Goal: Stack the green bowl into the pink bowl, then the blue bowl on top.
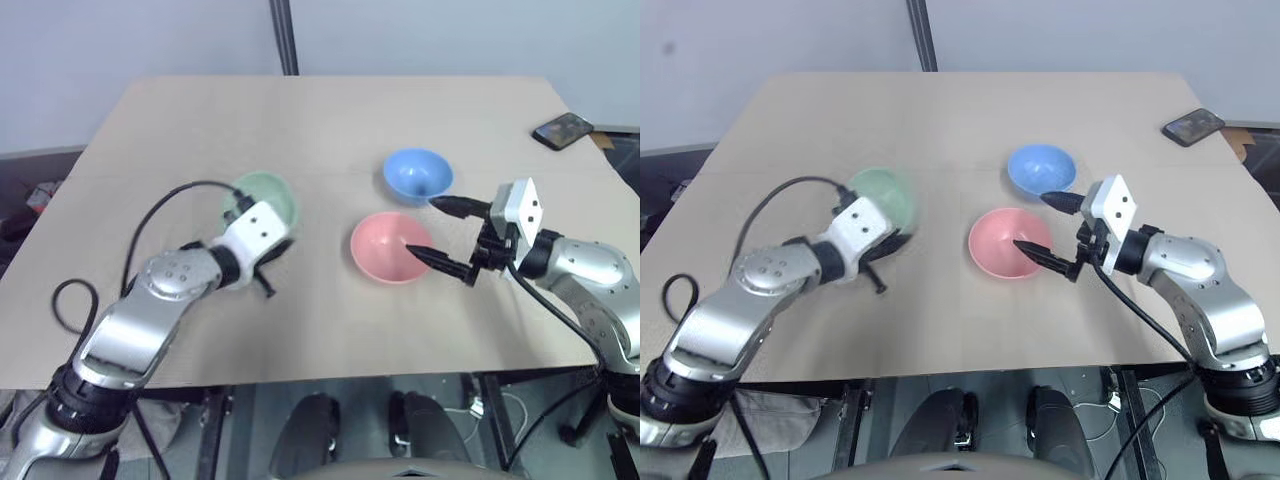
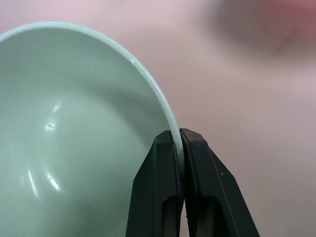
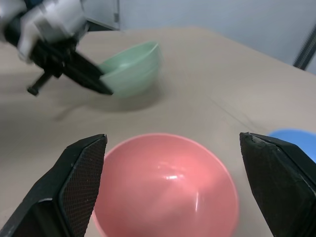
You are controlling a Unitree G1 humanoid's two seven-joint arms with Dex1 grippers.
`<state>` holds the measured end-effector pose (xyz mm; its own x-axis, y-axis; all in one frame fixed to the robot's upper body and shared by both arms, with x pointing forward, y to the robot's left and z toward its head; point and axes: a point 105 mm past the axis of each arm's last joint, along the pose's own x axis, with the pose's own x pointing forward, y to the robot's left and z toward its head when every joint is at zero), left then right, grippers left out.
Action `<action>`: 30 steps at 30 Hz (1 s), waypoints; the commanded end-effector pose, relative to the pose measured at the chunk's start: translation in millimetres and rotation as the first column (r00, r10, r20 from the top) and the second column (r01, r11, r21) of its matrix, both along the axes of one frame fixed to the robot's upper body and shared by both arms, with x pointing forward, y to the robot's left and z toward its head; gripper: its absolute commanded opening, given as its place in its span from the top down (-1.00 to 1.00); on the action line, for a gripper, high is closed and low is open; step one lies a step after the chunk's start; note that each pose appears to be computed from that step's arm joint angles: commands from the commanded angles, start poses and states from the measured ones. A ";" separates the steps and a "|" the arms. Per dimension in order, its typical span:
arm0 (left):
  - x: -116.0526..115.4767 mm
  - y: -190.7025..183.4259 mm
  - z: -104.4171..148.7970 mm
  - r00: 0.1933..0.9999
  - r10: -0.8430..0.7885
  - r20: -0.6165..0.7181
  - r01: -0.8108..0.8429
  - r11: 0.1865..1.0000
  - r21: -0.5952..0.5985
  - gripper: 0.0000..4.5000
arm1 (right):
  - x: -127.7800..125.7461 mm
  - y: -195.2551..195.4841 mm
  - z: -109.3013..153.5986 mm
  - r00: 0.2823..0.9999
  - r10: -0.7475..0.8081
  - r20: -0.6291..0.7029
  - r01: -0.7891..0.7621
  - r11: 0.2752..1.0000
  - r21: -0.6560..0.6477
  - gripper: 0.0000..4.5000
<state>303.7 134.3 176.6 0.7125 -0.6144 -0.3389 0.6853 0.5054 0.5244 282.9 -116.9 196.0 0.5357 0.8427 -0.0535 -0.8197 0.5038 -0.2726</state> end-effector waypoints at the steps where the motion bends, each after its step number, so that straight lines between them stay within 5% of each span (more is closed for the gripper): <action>1: -7.5 -35.2 18.6 0.966 -0.256 0.039 0.255 0.967 0.013 0.93 | -6.2 -9.1 19.2 0.994 -0.063 0.085 0.063 0.998 0.011 -1.00; 12: -3.3 -94.9 3.0 0.761 -0.648 -0.020 0.644 0.752 0.142 0.93 | -26.6 -44.5 21.0 0.960 -0.263 0.099 0.264 0.964 -0.001 -1.00; 17: -8.0 -100.9 16.8 0.703 -0.711 0.001 0.708 0.701 0.080 0.20 | -30.4 -45.8 20.5 0.954 -0.281 0.099 0.283 0.959 -0.002 -1.00; 20: -4.4 -87.4 25.9 0.746 -0.666 0.007 0.666 0.745 0.039 -0.39 | -28.4 -43.4 18.0 0.958 -0.269 0.095 0.272 0.962 -0.010 -1.00; 26: -1.2 -37.1 38.5 0.900 -0.437 0.000 0.430 0.885 -0.180 -0.39 | -7.1 -34.9 11.8 0.975 -0.200 0.102 0.209 0.975 -0.082 -1.00; 27: -6.6 -35.0 48.8 0.896 -0.440 0.054 0.433 0.843 -0.319 -0.39 | 0.2 -34.5 9.9 0.974 -0.196 0.112 0.208 0.972 -0.108 -1.00; 30: -12.5 2.5 39.7 0.954 -0.298 0.020 0.279 0.865 -0.417 -0.39 | 40.4 -33.6 2.9 0.964 -0.206 0.168 0.240 0.947 -0.213 -1.00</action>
<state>296.5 121.8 199.6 0.4172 -0.9033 -0.0996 0.8862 0.3801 0.2648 308.5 -147.7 200.3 0.7077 0.6957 -0.1233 -0.6672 0.6007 -0.4404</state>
